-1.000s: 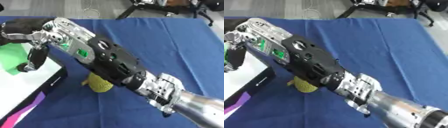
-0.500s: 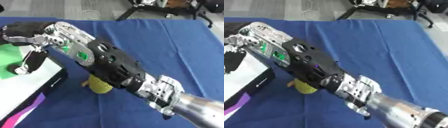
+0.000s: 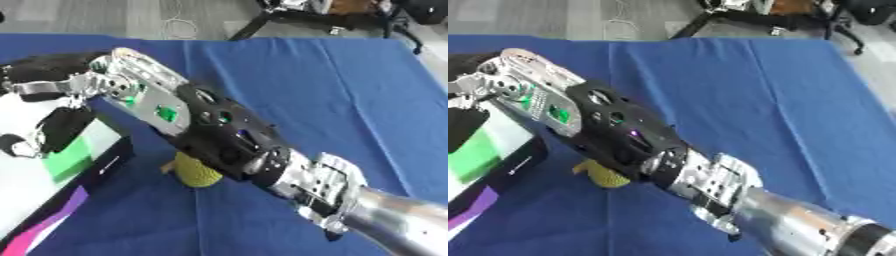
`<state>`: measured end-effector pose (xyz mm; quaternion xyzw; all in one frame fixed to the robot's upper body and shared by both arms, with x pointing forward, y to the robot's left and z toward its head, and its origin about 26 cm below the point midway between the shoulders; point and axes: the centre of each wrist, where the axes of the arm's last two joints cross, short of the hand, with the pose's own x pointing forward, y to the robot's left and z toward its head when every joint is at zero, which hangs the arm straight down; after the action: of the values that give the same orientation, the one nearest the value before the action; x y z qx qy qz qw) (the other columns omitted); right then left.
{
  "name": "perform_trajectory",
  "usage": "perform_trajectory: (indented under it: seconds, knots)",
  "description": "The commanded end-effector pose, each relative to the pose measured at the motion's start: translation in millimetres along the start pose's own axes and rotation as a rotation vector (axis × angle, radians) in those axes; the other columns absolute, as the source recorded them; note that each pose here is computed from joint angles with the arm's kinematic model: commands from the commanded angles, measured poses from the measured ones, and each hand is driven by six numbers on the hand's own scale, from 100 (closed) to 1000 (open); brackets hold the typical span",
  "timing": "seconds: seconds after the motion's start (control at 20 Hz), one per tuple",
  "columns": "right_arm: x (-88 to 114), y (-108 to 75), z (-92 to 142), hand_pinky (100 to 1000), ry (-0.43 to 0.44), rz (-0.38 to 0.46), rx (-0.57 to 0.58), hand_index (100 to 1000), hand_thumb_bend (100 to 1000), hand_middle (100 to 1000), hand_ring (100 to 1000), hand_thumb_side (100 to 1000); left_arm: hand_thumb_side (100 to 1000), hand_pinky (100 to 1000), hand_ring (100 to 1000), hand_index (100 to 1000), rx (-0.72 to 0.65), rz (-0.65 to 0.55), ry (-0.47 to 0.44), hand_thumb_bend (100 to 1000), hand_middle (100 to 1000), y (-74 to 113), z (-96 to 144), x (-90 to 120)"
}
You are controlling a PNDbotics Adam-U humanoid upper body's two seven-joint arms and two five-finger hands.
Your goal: Pick up objects on the table and place them in the box.
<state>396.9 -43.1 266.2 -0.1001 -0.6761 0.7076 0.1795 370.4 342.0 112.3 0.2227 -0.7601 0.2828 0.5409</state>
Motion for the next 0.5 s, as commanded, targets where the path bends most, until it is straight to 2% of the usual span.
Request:
perform_trajectory:
  seconds: [0.05, 0.2, 0.25, 0.3, 0.35, 0.4, 0.5]
  knots:
    - [5.8, -12.2, 3.2, 1000, -0.046, 0.018, -0.053, 985, 100, 1000, 1000, 596, 578, 754, 775, 799, 0.038, -0.009, -0.047, 639, 588, 12.1, -13.5, 11.8]
    - [6.2, -26.8, 12.7, 1000, -0.051, -0.011, -0.161, 983, 100, 995, 1000, 505, 577, 754, 775, 799, 0.055, -0.019, -0.058, 638, 588, 19.3, -16.8, 12.8]
    - [8.1, -36.7, 18.4, 1000, -0.046, -0.003, -0.212, 978, 100, 984, 1000, 447, 577, 754, 775, 799, 0.061, -0.022, -0.061, 637, 588, 21.4, -17.6, 13.2]
    - [10.4, -45.4, 23.7, 1000, -0.046, -0.018, -0.263, 974, 100, 977, 1000, 433, 577, 754, 775, 799, 0.065, -0.024, -0.065, 636, 588, 23.2, -18.3, 13.7]
    - [13.1, -54.7, 29.3, 1000, -0.047, -0.031, -0.308, 961, 100, 963, 1000, 339, 577, 754, 775, 799, 0.068, -0.027, -0.068, 634, 588, 24.7, -18.8, 14.3]
    - [16.2, -66.4, 36.6, 1000, -0.048, -0.040, -0.358, 958, 100, 960, 1000, 326, 577, 754, 775, 799, 0.070, -0.030, -0.072, 634, 588, 26.1, -19.5, 15.0]
    - [25.0, -93.7, 56.0, 984, -0.058, -0.050, -0.473, 933, 100, 921, 965, 232, 576, 754, 775, 799, 0.076, -0.037, -0.083, 632, 588, 29.2, -20.8, 17.0]
